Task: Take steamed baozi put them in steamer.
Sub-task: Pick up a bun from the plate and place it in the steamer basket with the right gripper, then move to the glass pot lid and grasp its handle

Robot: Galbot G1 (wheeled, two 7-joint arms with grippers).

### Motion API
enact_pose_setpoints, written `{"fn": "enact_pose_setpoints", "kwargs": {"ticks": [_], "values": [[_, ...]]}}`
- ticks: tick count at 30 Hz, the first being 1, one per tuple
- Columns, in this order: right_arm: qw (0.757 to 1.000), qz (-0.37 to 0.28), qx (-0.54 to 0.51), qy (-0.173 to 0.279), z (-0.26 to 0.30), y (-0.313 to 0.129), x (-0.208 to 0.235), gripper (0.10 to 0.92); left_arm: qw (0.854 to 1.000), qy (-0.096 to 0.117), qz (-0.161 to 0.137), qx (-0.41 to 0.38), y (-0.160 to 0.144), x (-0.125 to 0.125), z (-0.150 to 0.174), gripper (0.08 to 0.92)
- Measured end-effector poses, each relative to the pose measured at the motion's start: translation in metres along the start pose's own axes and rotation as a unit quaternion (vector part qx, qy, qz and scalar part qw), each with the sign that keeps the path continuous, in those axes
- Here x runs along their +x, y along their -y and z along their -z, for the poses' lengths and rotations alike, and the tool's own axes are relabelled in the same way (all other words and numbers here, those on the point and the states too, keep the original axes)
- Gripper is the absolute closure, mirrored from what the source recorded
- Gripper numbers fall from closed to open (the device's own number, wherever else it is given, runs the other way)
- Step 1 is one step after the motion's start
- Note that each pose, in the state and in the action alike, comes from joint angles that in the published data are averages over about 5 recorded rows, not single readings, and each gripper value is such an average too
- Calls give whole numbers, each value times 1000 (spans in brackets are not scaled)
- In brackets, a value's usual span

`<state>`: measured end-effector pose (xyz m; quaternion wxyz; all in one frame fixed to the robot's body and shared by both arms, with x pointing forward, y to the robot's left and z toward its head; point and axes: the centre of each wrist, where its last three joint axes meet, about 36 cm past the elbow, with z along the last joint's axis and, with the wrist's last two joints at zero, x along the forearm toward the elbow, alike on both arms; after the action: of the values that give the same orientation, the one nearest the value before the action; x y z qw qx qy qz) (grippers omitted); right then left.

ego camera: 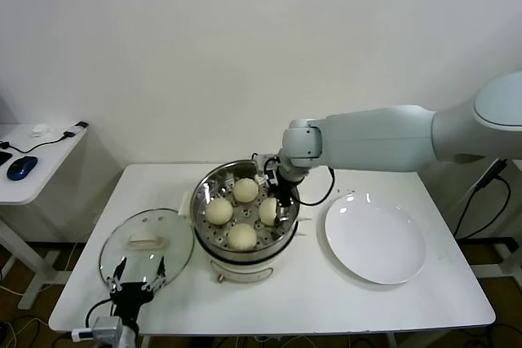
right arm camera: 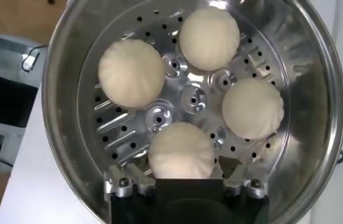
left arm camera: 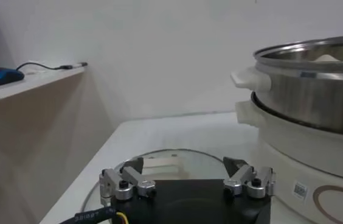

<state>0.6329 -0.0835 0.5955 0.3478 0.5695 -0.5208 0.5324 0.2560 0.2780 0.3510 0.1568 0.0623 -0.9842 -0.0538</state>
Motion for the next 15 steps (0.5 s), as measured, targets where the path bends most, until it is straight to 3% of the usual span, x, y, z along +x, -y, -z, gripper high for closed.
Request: {"fn": "enact_pose_setpoints", "kwargs": {"ticks": [9,15], "values": [[998,3,-10,63,-18,16,37,199,1000,3,-2,-1,1,4,3,177],[986,-80,-49,135,-47,27,70,200,1000,7,-1,-2,1,7,4,177]]}}
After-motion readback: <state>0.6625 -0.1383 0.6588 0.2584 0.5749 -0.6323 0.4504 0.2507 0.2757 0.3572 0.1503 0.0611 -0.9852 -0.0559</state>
